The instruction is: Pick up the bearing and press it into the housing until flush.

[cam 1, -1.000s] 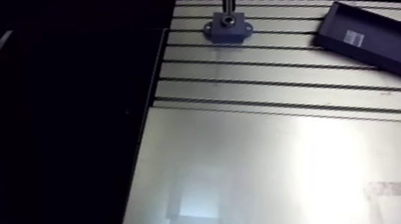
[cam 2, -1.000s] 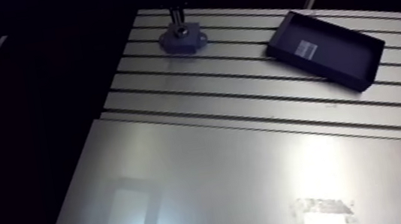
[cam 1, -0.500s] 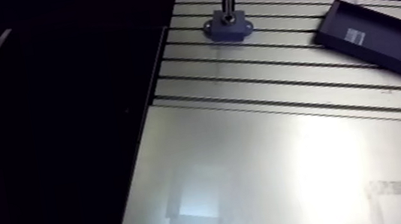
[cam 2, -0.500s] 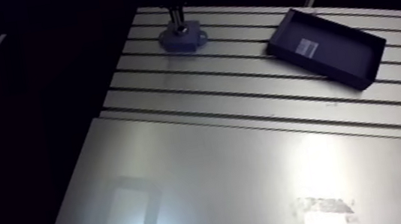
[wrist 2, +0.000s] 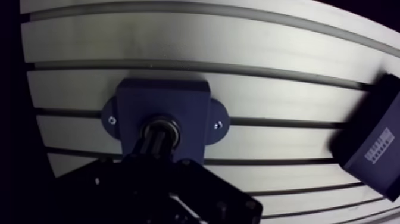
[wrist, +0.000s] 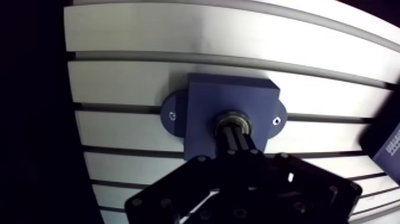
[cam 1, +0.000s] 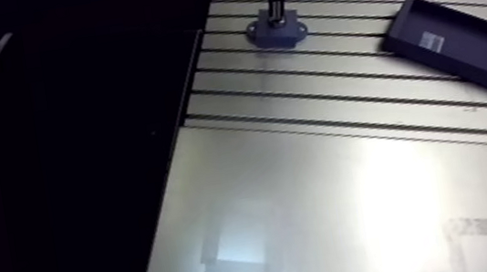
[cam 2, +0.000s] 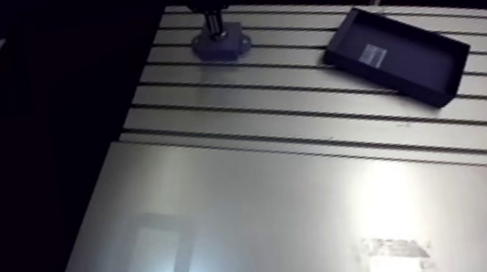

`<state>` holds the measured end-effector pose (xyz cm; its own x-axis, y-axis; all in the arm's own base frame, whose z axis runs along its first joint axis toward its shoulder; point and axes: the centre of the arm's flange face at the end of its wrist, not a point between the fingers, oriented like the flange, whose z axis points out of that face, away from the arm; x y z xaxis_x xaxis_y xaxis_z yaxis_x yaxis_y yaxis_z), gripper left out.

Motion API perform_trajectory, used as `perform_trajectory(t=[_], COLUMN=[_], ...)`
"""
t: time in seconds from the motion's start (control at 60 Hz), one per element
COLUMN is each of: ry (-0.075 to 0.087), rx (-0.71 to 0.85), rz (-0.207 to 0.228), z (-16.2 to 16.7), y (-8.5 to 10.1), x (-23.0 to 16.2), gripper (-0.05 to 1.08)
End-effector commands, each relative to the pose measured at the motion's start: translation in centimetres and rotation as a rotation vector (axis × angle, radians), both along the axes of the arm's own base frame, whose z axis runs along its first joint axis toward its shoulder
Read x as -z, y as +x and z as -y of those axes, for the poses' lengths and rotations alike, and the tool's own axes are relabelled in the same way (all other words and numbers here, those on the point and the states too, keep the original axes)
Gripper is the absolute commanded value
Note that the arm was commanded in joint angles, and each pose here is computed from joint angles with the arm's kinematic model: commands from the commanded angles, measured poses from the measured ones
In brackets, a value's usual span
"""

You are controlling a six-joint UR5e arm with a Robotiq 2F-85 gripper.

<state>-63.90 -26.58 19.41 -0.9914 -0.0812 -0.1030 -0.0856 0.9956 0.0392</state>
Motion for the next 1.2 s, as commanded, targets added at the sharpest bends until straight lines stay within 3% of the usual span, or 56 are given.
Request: perform_trajectory(t=[0.017, 1.2], ry=[0.001, 0.003], rx=[0.002, -0.001], rz=[0.004, 0.005], z=[-0.13, 0.02], y=[0.03, 0.25], x=[0.19, 0.28], gripper=[1.05, 1.05])
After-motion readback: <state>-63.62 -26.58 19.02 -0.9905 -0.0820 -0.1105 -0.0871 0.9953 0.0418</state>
